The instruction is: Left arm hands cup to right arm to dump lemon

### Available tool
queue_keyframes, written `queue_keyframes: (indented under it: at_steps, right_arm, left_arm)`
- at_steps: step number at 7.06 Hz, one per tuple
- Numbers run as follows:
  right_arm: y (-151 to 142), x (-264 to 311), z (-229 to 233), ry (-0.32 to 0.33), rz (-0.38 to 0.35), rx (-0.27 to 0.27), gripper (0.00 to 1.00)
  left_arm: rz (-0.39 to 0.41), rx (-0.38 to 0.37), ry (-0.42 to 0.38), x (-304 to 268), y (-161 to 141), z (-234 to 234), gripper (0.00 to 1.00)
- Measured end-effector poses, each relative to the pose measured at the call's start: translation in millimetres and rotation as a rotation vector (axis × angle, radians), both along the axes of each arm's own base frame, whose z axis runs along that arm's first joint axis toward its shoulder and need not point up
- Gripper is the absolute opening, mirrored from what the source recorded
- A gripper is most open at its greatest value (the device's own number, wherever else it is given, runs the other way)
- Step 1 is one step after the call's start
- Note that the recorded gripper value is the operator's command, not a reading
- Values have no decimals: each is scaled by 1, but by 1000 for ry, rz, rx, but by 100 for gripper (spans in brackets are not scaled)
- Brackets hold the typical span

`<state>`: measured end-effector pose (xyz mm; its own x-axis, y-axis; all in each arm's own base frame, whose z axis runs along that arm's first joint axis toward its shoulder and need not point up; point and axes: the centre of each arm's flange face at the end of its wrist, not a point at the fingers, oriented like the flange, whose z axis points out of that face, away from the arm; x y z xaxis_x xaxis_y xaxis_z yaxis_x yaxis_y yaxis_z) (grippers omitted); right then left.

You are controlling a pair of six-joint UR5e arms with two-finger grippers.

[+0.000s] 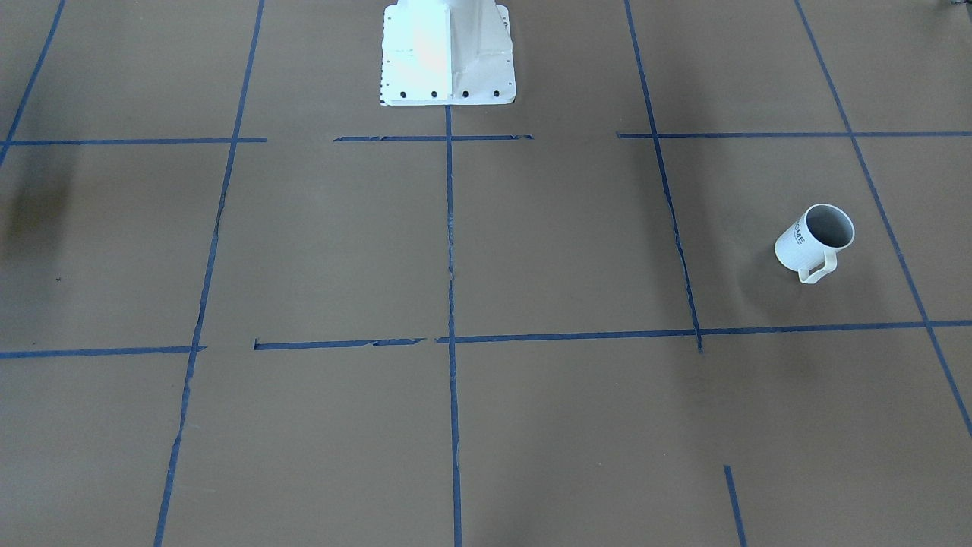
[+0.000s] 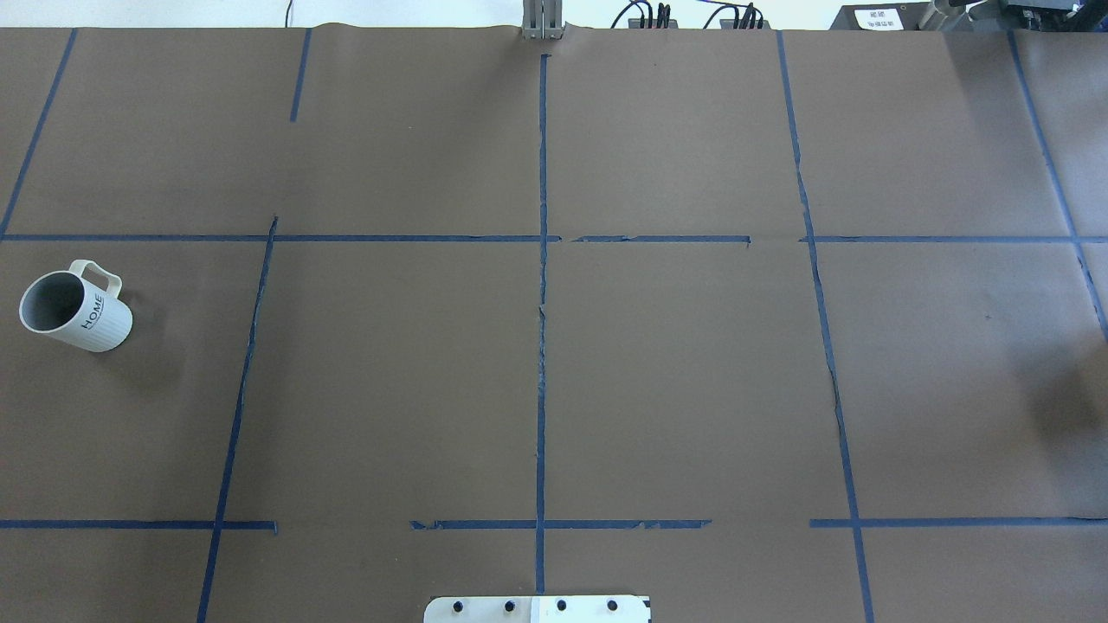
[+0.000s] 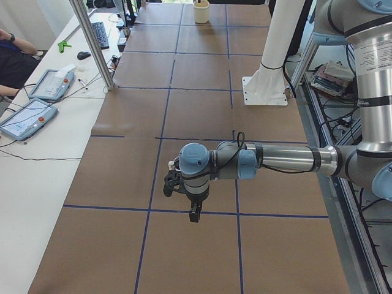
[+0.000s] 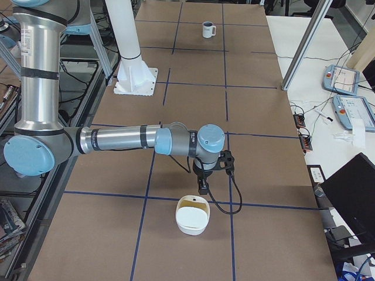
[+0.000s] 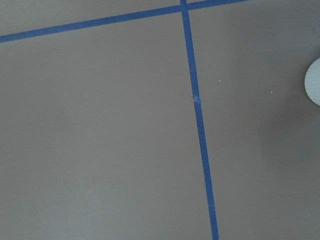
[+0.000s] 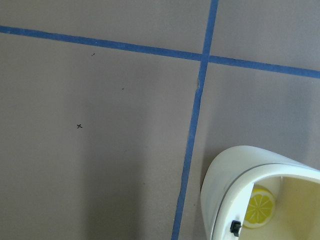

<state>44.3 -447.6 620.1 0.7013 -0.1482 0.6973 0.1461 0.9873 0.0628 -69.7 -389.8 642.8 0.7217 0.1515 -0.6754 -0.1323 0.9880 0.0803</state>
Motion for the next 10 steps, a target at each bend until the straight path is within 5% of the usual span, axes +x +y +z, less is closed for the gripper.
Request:
queue_keyframes:
  at_steps: [10]
  right_arm:
    - [0,0,0,0,-1,2,100]
  left_arm:
    - [1,10,1,1,-5,-3,100]
